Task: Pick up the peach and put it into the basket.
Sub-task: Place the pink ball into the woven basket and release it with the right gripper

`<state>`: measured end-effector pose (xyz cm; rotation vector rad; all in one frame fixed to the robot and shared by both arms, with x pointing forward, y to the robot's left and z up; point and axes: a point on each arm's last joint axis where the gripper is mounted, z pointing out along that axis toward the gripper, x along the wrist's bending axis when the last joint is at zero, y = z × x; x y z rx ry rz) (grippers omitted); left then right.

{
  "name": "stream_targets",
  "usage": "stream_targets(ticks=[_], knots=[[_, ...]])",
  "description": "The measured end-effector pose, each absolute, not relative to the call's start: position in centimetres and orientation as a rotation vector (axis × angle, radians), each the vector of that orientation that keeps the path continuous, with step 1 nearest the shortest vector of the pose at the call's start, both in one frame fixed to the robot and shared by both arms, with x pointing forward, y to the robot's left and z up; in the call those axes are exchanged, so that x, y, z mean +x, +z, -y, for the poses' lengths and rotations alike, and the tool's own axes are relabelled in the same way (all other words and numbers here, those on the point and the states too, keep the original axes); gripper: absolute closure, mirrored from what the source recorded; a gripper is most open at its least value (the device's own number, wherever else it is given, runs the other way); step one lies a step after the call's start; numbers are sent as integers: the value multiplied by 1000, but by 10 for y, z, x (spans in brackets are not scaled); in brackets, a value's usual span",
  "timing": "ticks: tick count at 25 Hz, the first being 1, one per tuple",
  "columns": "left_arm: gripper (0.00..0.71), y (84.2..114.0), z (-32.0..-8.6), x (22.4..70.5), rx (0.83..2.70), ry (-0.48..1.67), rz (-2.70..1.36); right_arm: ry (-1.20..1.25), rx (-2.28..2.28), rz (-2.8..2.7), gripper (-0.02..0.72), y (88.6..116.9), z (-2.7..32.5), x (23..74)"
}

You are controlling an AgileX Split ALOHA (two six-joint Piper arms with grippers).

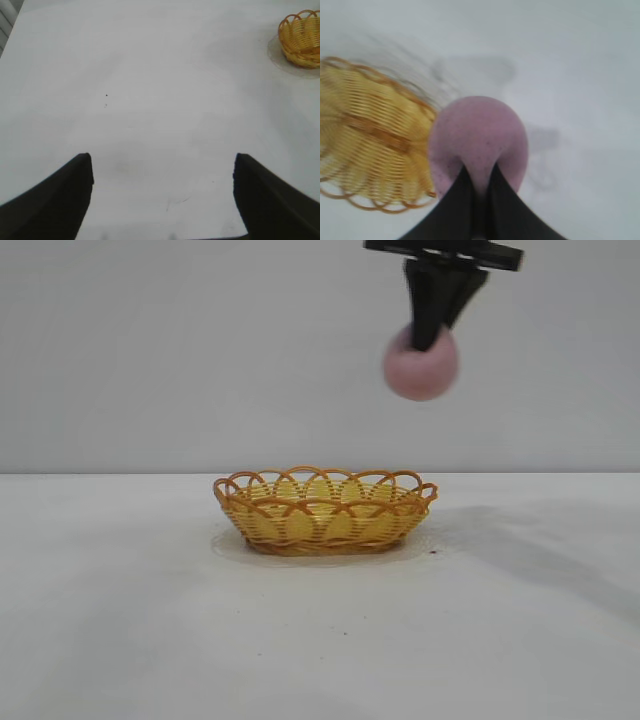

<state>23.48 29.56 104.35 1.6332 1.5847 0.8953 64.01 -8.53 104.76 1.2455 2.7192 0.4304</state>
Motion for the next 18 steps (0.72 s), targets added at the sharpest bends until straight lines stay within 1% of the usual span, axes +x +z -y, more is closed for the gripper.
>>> stream_targets(ticks=[3, 5, 11, 18], knots=[[194, 1043, -296, 235, 1633, 895, -1585, 434, 1188, -2766, 703, 1045, 67, 631], [194, 1043, -296, 235, 1633, 895, -1585, 430, 1157, -2800, 703, 1039, 58, 627], [194, 1043, -296, 235, 1634, 896, -1584, 371, 1105, -2896, 703, 1006, 33, 622], [194, 1043, -296, 235, 1634, 896, -1584, 337, 1110, -2941, 703, 986, 26, 622]])
